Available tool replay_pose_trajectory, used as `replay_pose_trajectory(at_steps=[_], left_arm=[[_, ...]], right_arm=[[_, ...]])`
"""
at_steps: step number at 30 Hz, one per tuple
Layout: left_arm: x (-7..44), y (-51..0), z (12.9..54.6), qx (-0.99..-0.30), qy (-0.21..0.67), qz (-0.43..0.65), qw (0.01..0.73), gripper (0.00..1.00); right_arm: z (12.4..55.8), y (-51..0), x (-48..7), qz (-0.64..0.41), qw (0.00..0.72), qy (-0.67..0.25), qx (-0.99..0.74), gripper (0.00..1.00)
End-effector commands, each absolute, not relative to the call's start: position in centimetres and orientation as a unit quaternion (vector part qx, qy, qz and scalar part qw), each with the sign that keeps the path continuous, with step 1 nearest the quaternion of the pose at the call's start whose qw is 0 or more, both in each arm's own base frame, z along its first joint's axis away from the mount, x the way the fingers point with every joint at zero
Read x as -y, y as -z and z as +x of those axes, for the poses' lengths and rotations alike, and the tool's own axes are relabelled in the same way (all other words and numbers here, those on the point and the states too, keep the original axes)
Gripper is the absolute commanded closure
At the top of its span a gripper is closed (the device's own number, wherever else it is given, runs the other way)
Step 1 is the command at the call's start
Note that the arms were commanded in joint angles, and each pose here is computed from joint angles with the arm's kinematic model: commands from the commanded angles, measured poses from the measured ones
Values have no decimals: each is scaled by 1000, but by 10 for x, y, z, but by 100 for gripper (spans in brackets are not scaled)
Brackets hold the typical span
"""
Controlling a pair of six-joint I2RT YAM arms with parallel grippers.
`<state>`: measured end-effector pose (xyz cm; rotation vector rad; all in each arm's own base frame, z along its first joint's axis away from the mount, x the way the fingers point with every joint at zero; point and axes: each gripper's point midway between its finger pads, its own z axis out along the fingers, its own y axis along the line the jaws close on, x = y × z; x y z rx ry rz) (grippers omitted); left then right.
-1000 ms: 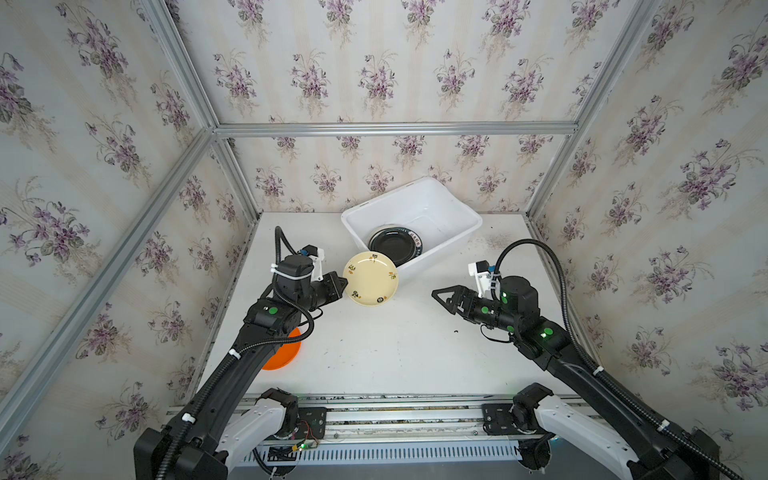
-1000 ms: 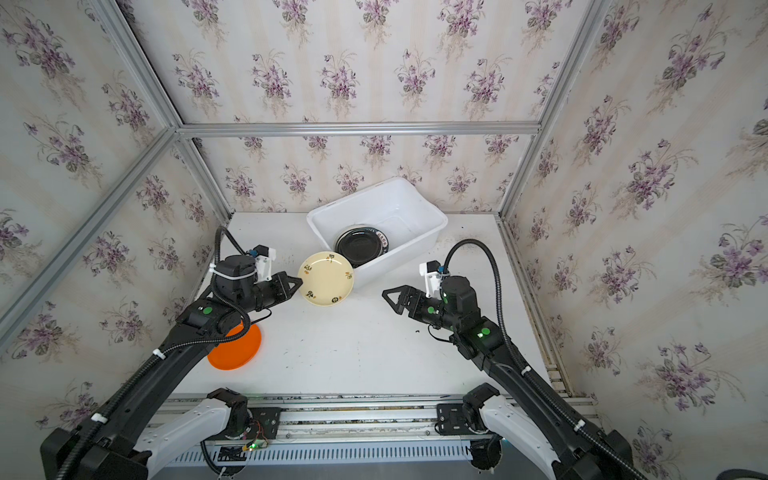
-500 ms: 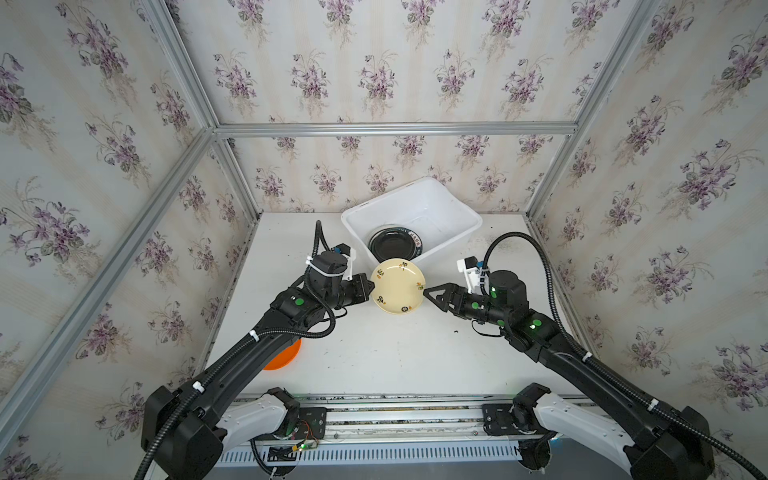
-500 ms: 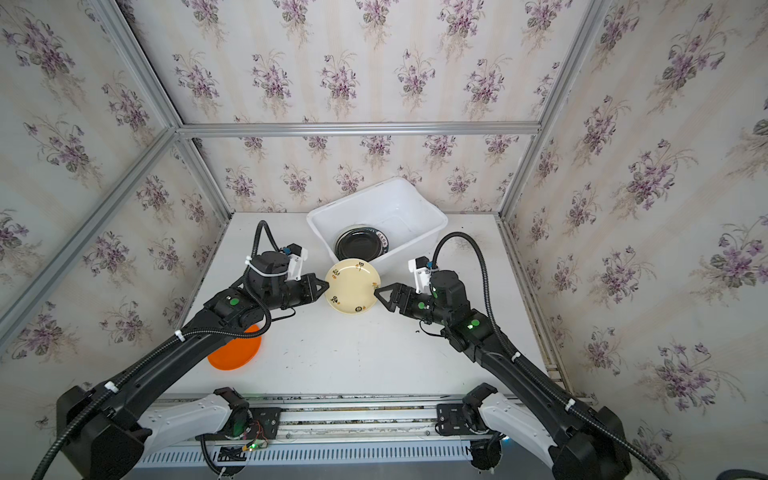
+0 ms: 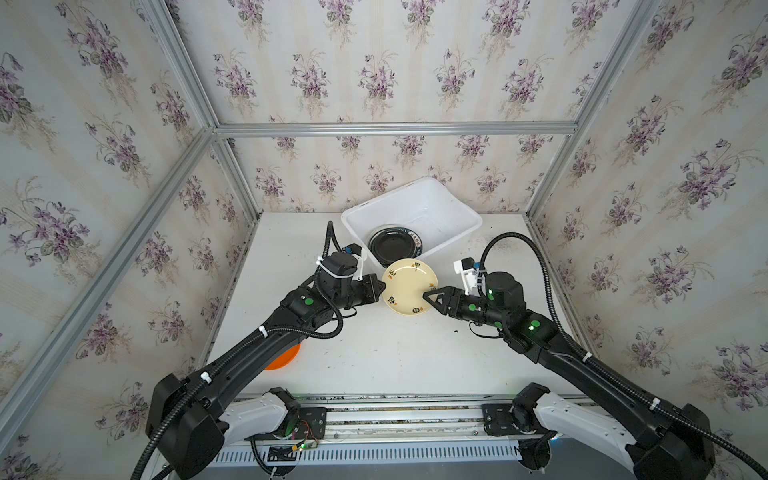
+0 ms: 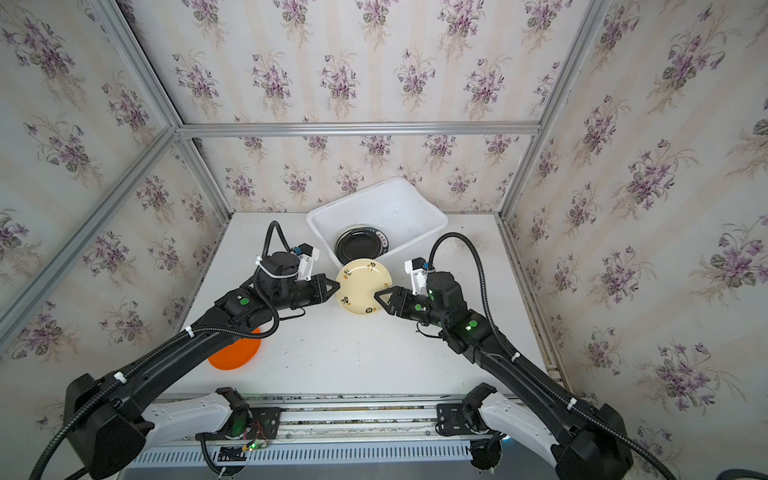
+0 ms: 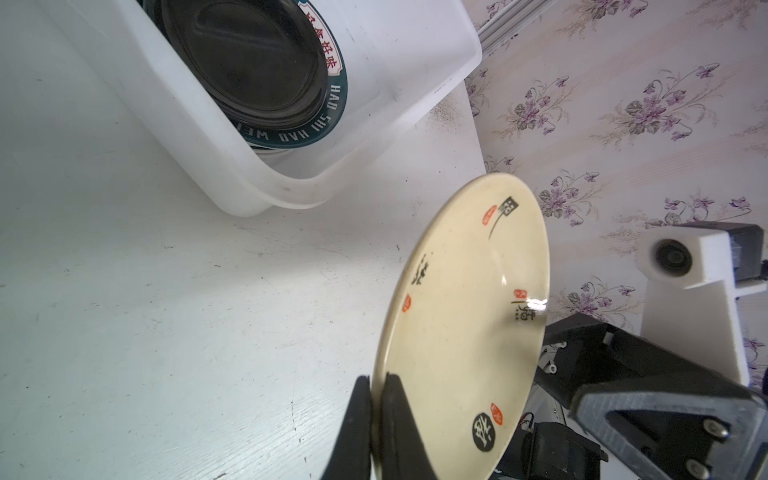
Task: Place the plates into the plastic bin on the countertop
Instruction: 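Carry the upright cream plate toward the right gripper while the right gripper approaches, then grasp the cream plate's rim with the right gripper while the left releases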
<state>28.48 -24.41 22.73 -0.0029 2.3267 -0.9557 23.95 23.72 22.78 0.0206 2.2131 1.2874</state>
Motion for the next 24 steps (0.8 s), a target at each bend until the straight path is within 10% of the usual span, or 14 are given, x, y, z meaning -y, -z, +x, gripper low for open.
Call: replay_pose_trajectory(at_steps=[1,8,17,24], left_arm=[[254,-237,287,-866,385,5,317,100],[258,-231,284,-867,393,12,306,100],[253,-240,283,-860,385,33,332,1],[231,-255,290,-851,363,23,378,1]], right_arm=[[243,-241,-242,0,305,-500,-811,60],[245,-234,-241,10,300,-494,-816,93],[251,-233,-238,13,309,-471,-826,100],[261,-240,-242,-1,315,-455,-833,100]])
